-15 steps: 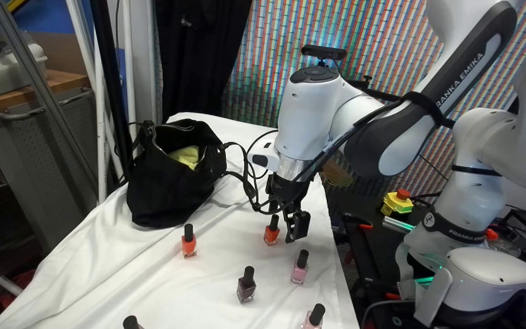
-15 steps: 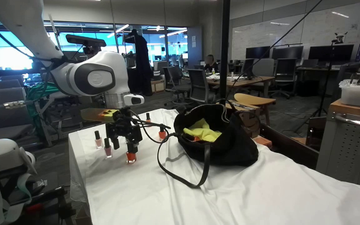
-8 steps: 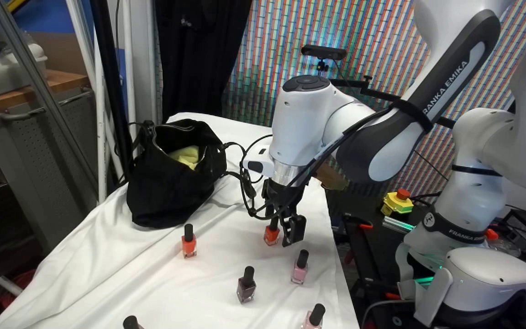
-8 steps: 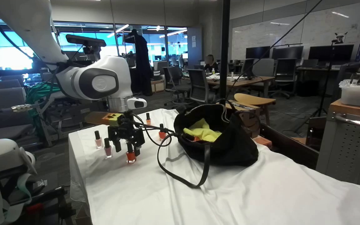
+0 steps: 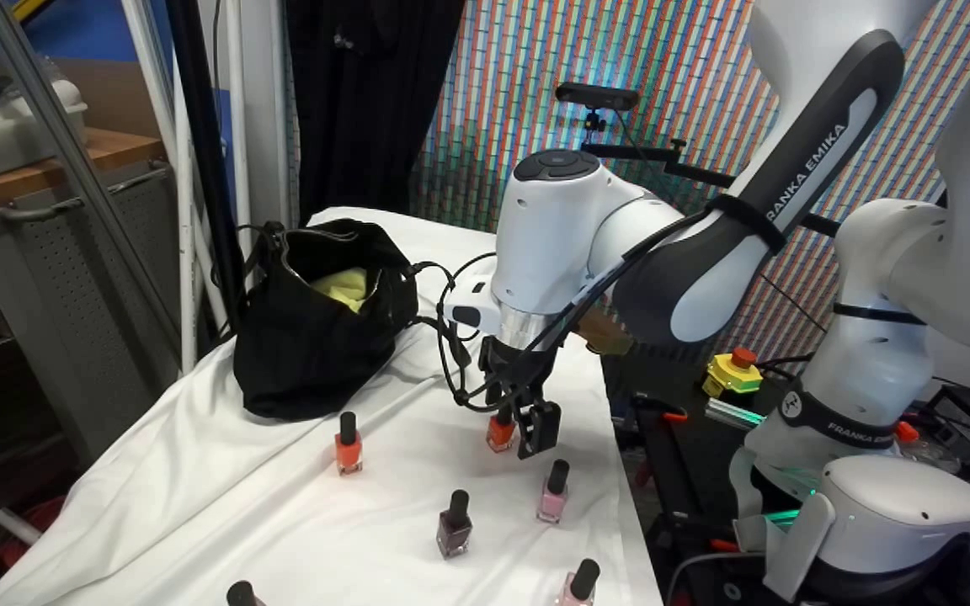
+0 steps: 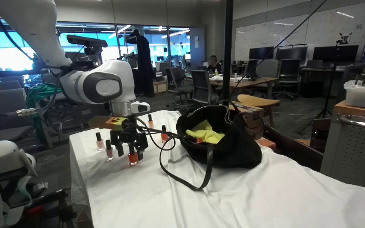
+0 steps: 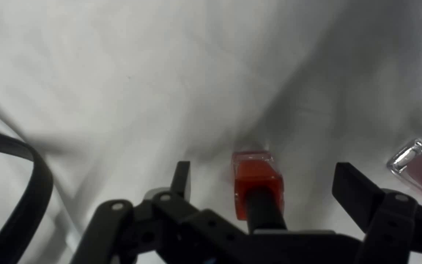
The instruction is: Put the nail polish bottles in the bag
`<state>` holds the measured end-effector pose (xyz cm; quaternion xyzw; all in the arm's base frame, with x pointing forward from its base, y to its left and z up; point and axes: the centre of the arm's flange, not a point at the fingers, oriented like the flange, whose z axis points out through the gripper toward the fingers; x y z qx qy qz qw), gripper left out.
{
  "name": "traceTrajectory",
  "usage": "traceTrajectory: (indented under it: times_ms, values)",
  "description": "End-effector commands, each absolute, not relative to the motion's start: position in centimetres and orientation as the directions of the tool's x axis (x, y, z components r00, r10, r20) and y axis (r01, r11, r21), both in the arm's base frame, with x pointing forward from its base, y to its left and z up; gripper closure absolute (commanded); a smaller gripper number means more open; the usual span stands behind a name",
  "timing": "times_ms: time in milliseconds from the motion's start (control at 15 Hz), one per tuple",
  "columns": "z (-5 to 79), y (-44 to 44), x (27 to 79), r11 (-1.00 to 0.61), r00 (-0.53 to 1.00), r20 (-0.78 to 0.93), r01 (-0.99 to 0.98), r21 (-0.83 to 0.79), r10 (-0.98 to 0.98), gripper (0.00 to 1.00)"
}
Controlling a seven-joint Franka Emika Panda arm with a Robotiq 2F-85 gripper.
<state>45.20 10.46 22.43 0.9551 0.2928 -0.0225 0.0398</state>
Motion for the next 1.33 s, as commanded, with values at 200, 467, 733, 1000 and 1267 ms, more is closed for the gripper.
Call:
traceTrajectory:
  times_ms: [200,467,733,1000,1267]
  values:
    - [21.5,10.7,46.2,-0.799,0.802,-0.061,0.597,0.078,0.594,0.00]
    - [21.1,10.8,46.4,-0.793,0.798,-0.057,0.603,0.083,0.600,0.00]
    - [20.6,10.7,46.9,-0.789,0.794,-0.061,0.607,0.092,0.604,0.00]
    - [20.7,10.2,47.3,-0.779,0.785,-0.078,0.619,0.101,0.614,0.00]
    - [20.8,9.9,47.4,-0.775,0.783,-0.080,0.622,0.109,0.617,0.00]
